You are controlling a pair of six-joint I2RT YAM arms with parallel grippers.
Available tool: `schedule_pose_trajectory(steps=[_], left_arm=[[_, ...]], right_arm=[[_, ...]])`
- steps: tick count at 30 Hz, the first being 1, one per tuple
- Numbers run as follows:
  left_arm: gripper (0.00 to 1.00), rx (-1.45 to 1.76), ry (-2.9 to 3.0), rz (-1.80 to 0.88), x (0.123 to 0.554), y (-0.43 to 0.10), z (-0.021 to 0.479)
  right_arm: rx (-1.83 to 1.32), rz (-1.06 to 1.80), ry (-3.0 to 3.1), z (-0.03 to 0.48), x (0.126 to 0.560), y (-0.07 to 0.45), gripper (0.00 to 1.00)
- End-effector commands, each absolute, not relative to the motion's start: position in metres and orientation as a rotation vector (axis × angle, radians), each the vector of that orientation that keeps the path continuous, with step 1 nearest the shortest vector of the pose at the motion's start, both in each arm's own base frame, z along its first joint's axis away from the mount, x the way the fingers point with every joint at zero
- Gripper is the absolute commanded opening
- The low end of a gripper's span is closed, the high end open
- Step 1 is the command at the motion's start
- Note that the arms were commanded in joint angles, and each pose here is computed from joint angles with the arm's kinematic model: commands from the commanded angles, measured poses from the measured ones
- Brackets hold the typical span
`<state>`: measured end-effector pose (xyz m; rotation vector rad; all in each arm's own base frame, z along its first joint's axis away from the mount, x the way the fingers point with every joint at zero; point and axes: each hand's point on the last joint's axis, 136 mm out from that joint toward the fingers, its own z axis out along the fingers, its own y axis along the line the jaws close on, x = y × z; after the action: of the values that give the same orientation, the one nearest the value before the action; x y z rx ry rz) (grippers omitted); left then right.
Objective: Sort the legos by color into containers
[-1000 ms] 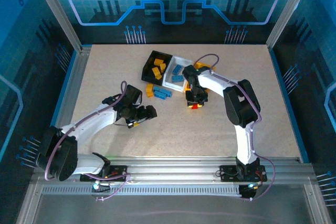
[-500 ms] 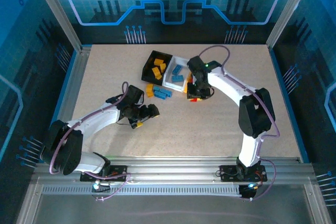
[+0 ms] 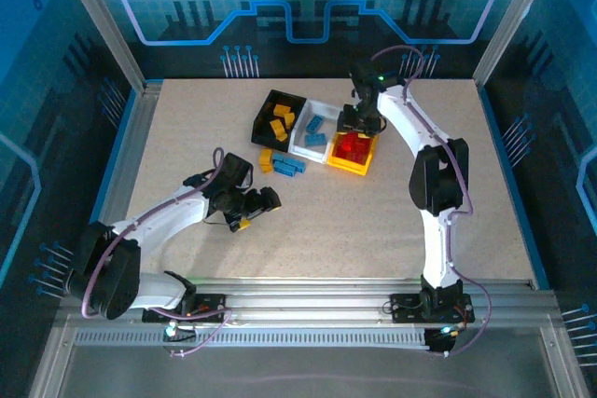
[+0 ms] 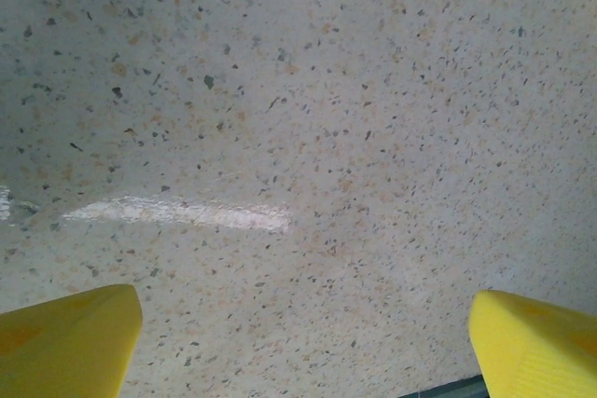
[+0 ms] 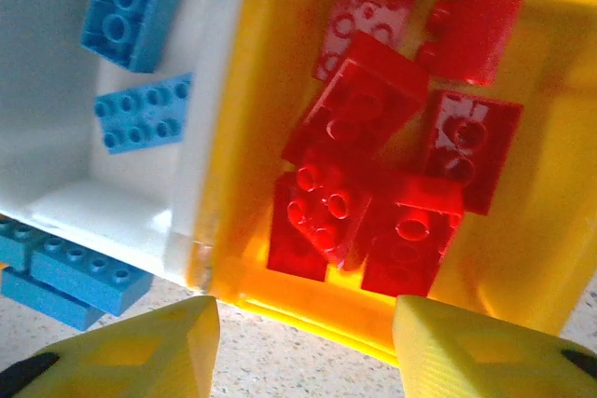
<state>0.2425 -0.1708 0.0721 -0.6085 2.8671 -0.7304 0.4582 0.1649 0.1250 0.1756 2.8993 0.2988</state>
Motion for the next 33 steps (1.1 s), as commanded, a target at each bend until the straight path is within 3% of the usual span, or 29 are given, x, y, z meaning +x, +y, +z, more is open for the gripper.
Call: schedule_pose_trajectory(steps=[1,7,14,24,33], left_arm=[[0.92,-0.583,2.869,-0.698,0.248,-0.167,0.078],[0.99,-0.568,2.862,-0.682,0.270,-0.169,0.083],[0.99,-0.590,2.825,-0.633,0.309,-0.156,0.098],[0.98,-0.477,2.871,-0.439,0.373,-0.145,0.096],[0.79,-0.429,2.920,-0.255,0.414,-0.138,0.073]], right_arm=[[0.173,0.328,2.924,0.136,0.436,0.161,0.55],[0.242,0.409,2.953,0.123,0.368,0.155,0.57],[0.233,0.457,3.004,0.099,0.284,0.168,0.58],[0.156,0.462,3.001,0.109,0.269,0.176,0.58],[0.143,0.429,2.992,0.120,0.260,0.165,0.59]])
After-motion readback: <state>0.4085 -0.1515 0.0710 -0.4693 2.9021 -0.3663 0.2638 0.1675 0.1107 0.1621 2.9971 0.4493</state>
